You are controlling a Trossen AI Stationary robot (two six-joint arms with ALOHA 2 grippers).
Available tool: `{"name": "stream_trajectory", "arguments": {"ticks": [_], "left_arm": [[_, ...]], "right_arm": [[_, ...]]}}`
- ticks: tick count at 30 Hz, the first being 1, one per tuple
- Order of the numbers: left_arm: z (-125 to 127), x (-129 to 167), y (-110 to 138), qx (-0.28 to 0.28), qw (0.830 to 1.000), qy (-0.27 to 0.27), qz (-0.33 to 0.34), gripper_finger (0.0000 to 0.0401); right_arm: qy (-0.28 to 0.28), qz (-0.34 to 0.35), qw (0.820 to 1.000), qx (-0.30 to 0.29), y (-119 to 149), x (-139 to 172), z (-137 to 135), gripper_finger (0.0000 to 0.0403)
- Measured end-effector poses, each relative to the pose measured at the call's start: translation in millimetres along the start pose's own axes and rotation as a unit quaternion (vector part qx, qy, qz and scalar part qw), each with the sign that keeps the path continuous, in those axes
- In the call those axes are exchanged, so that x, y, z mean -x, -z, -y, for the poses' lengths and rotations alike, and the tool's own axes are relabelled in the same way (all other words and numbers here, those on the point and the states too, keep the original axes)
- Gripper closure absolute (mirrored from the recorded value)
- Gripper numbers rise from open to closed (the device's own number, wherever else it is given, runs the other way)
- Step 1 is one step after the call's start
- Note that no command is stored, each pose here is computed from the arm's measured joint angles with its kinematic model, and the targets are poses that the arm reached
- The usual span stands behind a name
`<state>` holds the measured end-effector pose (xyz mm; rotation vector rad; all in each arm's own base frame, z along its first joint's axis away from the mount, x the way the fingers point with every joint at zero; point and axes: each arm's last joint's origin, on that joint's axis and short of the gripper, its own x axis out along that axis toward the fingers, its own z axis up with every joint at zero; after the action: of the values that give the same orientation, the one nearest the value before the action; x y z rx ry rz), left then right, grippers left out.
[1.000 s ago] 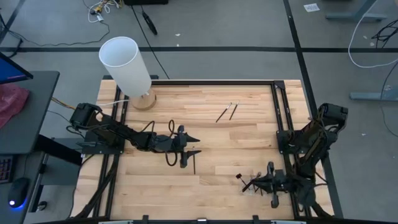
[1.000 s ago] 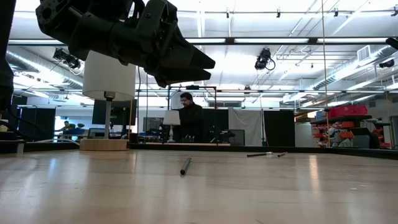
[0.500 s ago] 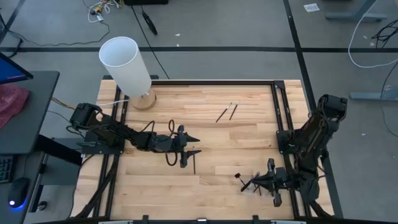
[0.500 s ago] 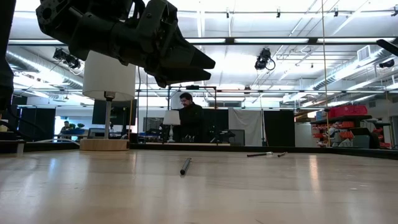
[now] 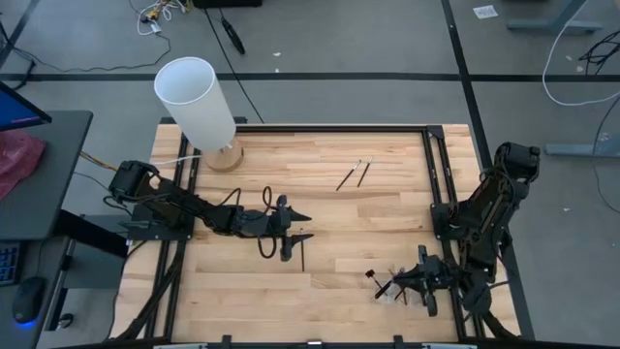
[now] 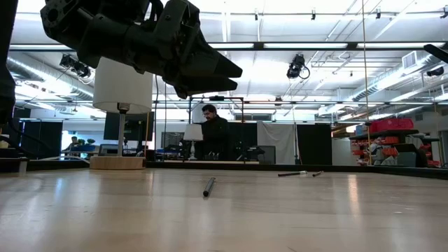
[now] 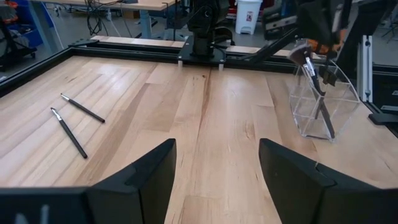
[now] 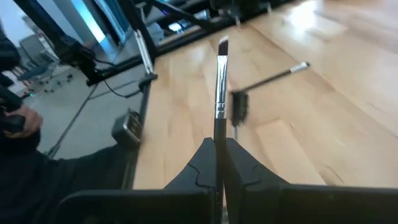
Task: Pick & Place Makeup Supplies
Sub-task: Put the silver makeup brush into the transparent organizer
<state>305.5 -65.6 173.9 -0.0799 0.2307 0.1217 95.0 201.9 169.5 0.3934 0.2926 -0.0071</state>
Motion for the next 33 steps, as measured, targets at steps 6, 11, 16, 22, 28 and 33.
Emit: {"name": "stream_trajectory", "arguments": {"ticks": [6, 11, 16, 22, 28, 33], "left_arm": [[0.0, 0.0, 0.0, -0.001, 1.000, 0.000, 0.000, 0.0169], [0.0, 0.0, 0.0, -0.001, 1.000, 0.000, 0.000, 0.0169], [0.0, 0.0, 0.1, -0.001, 1.000, 0.000, 0.000, 0.0169], [0.0, 0.0, 0.1, -0.002, 1.000, 0.000, 0.000, 0.0169], [0.0, -0.1, 0.2, -0.002, 1.000, 0.000, -0.001, 0.0169], [0.0, 0.0, 0.2, -0.002, 1.000, 0.000, -0.001, 0.0169]], "right_arm": [[0.007, -0.032, 0.999, 0.000, 4.6, -0.2, 5.7, 0.0401], [0.004, -0.048, 0.999, 0.000, 6.1, -0.1, 6.7, 0.0398], [0.007, -0.055, 0.998, 0.007, 7.1, 0.0, 8.3, 0.0396], [0.016, -0.061, 0.998, -0.001, 8.5, 0.2, 11.1, 0.0374], [0.018, -0.062, 0.998, -0.001, 8.0, -1.0, 11.7, 0.0358], [0.023, -0.060, 0.998, -0.002, 7.1, -2.9, 12.6, 0.0356]]}}
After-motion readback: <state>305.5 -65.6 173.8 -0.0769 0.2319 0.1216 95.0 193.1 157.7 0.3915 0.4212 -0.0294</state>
